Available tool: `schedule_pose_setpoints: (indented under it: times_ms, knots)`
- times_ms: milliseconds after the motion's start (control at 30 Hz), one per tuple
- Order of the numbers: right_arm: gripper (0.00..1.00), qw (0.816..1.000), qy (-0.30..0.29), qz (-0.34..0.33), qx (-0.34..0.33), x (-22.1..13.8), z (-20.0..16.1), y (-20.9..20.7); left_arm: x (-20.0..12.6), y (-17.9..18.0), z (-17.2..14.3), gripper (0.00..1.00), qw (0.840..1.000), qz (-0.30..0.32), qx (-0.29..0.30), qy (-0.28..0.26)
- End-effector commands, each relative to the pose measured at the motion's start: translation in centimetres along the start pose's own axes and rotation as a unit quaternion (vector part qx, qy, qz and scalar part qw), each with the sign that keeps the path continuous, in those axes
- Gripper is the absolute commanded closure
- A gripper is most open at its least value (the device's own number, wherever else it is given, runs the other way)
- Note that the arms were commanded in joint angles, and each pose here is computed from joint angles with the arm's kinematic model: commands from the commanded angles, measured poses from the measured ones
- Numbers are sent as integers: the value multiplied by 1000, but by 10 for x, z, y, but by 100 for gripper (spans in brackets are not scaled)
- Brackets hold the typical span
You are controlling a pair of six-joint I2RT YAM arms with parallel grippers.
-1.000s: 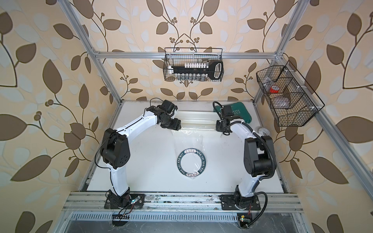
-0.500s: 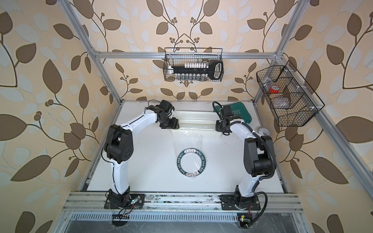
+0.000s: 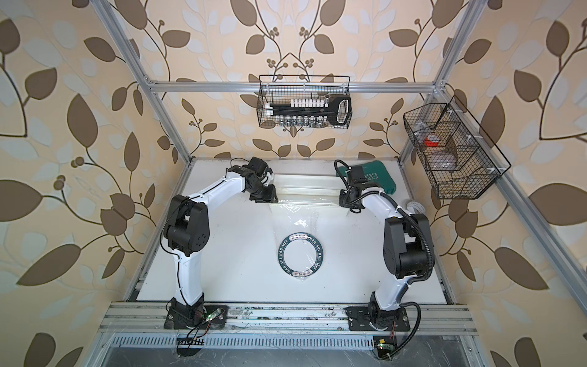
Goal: Wrap the plate with plastic wrap
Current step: Tear off the plastic wrap from the plastic wrap cutting box.
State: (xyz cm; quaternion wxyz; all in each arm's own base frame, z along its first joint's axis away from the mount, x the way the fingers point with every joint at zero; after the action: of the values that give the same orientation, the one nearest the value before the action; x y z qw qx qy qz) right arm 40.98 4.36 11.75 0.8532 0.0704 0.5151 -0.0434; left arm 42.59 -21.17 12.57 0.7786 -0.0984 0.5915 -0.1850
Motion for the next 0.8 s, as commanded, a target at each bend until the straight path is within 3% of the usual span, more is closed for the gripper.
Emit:
schedule_pose_setpoints:
  times_ms: [0, 233, 367, 433, 500, 633, 767]
  knots:
    - [87, 998, 60, -7, 4, 20, -30, 0, -1, -13, -1, 64, 999, -45, 15, 6]
    - [87, 998, 62, -6, 5, 22, -31, 0, -2, -12, -1, 83, 995, -100, 14, 6]
    - [87, 998, 60, -3, 5, 21, -30, 1, -1, -13, -1, 84, 994, -104, 17, 7]
    - [86, 998, 56, 9, 6, 16, -27, 5, -5, -14, 1, 78, 995, -102, 16, 4]
    - [82, 999, 44, 21, 7, 7, -21, 9, -14, -16, 5, 66, 995, -102, 15, -6]
    - [64, 999, 19, 27, 12, -15, -6, 11, -39, -15, 15, 45, 993, -110, -1, -39]
    - [48, 999, 3, 33, 14, -33, -6, 16, -62, -10, 13, 37, 989, -128, -25, -70]
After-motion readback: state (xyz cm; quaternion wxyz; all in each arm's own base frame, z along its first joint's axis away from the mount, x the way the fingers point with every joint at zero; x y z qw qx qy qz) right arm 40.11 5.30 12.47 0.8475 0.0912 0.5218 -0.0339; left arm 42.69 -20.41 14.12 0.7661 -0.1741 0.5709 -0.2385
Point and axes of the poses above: each gripper's point midway between its finger pads, its own x axis out along the fingers, its own y axis along the line the jaws close on, z = x × y, the point moved 3 cm from there along -x, back along the fingers, and after that the axes turned 1 degree about -x, right-handed, at the moved point
